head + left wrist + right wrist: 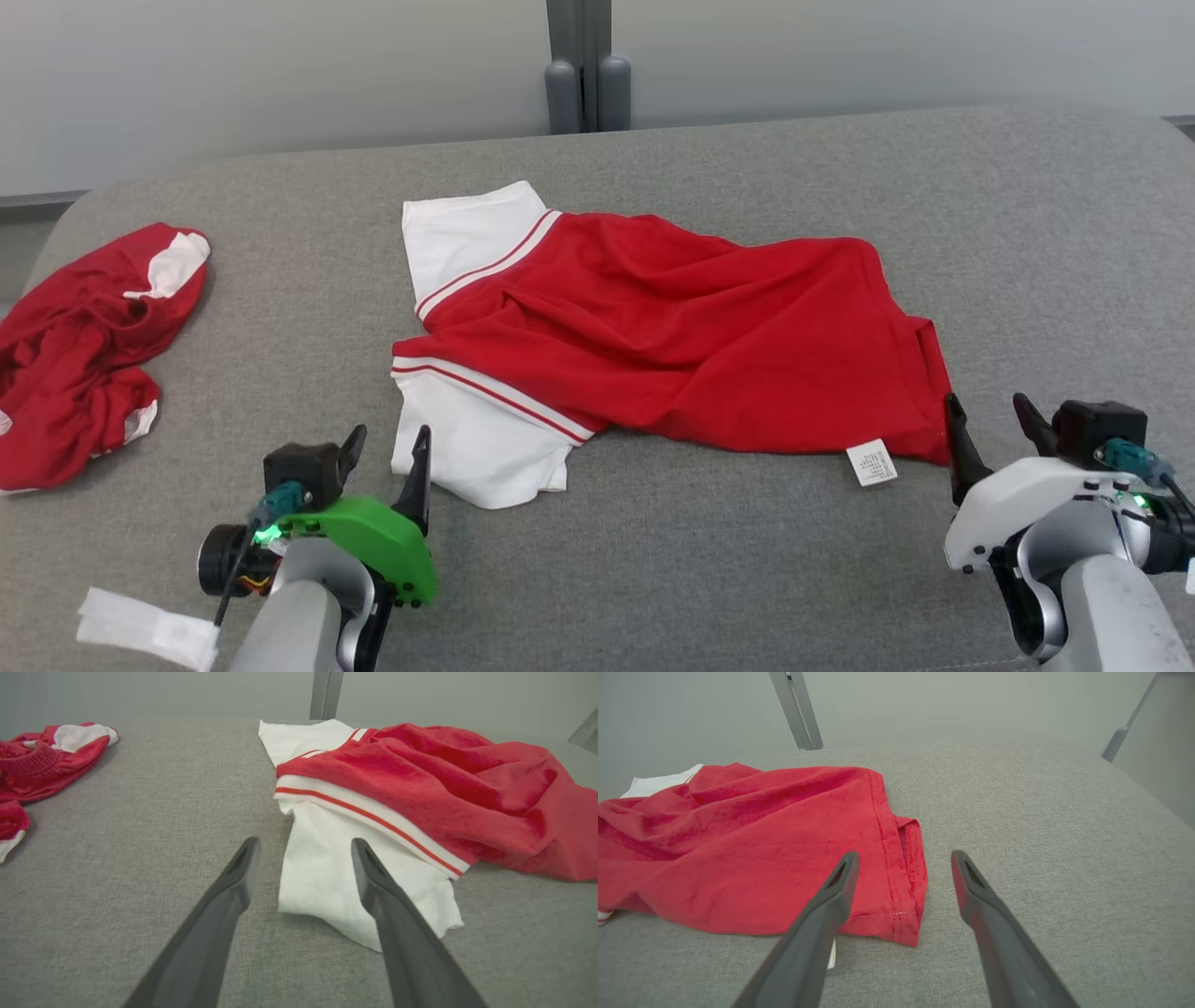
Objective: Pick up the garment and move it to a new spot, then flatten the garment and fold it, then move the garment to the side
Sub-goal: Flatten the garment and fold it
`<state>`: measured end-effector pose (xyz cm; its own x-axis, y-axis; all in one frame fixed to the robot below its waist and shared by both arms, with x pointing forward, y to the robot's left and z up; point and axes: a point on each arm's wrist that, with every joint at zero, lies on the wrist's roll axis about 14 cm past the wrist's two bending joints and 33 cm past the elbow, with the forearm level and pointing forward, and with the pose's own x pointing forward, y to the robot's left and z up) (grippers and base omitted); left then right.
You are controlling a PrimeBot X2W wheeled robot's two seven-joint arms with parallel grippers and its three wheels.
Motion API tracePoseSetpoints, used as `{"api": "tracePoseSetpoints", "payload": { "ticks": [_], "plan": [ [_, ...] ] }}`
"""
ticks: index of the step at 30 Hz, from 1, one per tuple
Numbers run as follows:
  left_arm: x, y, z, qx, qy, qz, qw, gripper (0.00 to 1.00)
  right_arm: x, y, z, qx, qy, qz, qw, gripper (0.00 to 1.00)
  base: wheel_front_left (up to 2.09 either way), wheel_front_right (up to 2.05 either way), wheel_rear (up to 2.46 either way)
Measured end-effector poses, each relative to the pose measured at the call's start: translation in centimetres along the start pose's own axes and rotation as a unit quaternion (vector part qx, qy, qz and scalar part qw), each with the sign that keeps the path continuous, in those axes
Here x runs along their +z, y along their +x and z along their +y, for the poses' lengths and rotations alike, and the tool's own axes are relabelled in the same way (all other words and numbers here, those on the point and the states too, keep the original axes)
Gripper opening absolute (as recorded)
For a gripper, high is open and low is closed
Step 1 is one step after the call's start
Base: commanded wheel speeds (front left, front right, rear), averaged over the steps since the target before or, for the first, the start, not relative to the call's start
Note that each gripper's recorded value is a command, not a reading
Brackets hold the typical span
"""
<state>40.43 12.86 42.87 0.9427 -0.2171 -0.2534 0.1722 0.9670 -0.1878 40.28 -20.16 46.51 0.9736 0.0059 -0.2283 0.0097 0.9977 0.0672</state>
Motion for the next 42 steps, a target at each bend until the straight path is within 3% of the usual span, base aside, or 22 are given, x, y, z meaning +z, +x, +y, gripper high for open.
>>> {"api": "tracePoseSetpoints", "payload": {
  "ticks": [6, 15, 23, 24, 25, 33, 42],
  "plan": [
    [-2.9, 1.8, 1.2, 0.03, -0.018, 0.101, 0.994, 1.0, -2.4, 1.3, 0.7, 0.011, 0.009, 0.083, 0.996, 1.0, 0.0, 0.0, 0.0],
    [-5.0, 2.8, 0.1, 0.017, -0.049, 0.163, 0.985, 1.0, -2.6, 1.9, 0.6, 0.01, 0.01, 0.094, 0.995, 1.0, 0.0, 0.0, 0.0],
    [-4.9, 3.3, -1.4, -0.007, -0.063, 0.17, 0.983, 1.0, -2.8, 1.6, 0.5, 0.009, 0.012, 0.096, 0.995, 1.0, 0.0, 0.0, 0.0],
    [-4.9, 3.3, -1.5, -0.009, -0.063, 0.171, 0.983, 0.43, -2.8, 1.6, 0.5, 0.009, 0.012, 0.096, 0.995, 1.0, 0.0, 0.0, 0.0],
    [-5.0, 3.3, -1.7, -0.012, -0.061, 0.174, 0.983, 0.0, -2.7, 1.6, 0.5, 0.009, 0.013, 0.094, 0.995, 1.0, 0.0, 0.0, 0.0],
    [-3.7, 4.0, -1.8, -0.004, -0.045, 0.135, 0.99, 0.0, -1.9, 1.0, 0.2, 0.006, 0.014, 0.09, 0.996, 1.0, 0.0, 0.0, 0.0],
    [-5.9, 1.7, -1.7, 0.014, -0.066, 0.134, 0.989, 0.0, -4.4, -1.5, -0.5, -0.004, 0.023, 0.131, 0.991, 1.0, 0.0, 0.0, 0.0]
  ]
}}
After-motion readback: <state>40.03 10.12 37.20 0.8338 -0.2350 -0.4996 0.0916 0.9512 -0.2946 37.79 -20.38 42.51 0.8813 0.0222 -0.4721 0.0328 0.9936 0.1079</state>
